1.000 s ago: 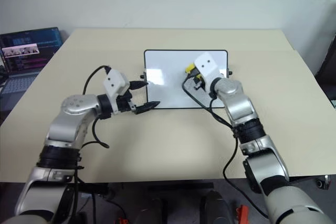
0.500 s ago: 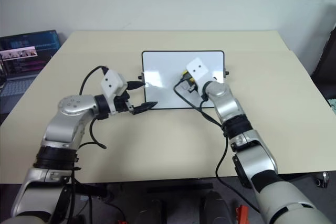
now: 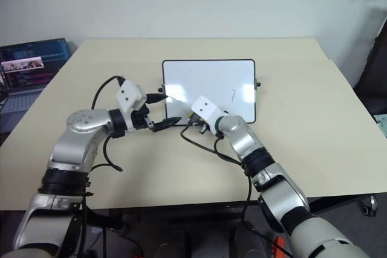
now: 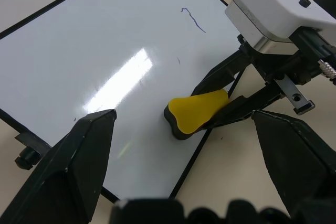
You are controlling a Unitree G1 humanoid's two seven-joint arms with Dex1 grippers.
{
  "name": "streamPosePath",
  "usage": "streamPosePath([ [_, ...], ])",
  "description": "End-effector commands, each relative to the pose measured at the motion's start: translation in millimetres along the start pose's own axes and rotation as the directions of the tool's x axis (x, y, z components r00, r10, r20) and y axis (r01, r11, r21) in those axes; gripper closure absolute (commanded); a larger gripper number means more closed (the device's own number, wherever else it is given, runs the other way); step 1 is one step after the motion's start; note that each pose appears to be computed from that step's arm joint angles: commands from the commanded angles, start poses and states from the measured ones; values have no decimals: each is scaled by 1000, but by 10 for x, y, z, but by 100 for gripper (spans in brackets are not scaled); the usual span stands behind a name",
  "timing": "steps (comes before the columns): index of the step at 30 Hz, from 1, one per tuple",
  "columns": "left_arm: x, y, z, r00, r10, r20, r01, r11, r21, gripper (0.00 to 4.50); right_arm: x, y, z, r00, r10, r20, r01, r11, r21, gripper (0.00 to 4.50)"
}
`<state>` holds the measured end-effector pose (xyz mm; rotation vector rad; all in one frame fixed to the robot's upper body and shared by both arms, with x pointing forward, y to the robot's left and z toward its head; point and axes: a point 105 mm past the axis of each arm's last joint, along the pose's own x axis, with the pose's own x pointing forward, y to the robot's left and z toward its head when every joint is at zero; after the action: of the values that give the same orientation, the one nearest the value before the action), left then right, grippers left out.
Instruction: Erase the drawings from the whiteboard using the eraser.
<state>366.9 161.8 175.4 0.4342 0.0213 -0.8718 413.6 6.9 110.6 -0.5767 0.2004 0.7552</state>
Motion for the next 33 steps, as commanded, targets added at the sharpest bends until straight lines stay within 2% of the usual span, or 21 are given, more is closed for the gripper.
streamPosePath([
  [1, -31, 62, 141, 999, 17, 37, -18, 999, 37, 0, -74, -357, -170, 987, -145, -62, 147, 989, 25, 336],
  [6, -10, 58, 150, 999, 12, 39, -14, 999, 38, 0, -202, -783, -259, 944, -317, -94, 322, 946, 32, 336],
  [12, 16, 54, 161, 999, 5, 41, -7, 999, 40, 0, -302, -1062, -249, 892, -445, -83, 449, 892, 49, 336],
  [17, 20, 61, 168, 999, 3, 42, -5, 999, 43, 0, -237, -963, -234, 904, -421, -76, 425, 904, 50, 336],
  [21, 21, 68, 176, 999, 2, 43, -4, 999, 45, 0, -119, -686, -262, 949, -302, -92, 305, 952, 28, 336],
  [25, 9, 72, 170, 999, 2, 41, -4, 999, 45, 0, -98, -382, -495, 975, -149, -166, 150, 989, -7, 336],
  [33, 9, 58, 160, 999, -1, 39, -1, 999, 44, 0, -295, -336, -787, 964, -95, -247, 113, 992, 58, 336],
])
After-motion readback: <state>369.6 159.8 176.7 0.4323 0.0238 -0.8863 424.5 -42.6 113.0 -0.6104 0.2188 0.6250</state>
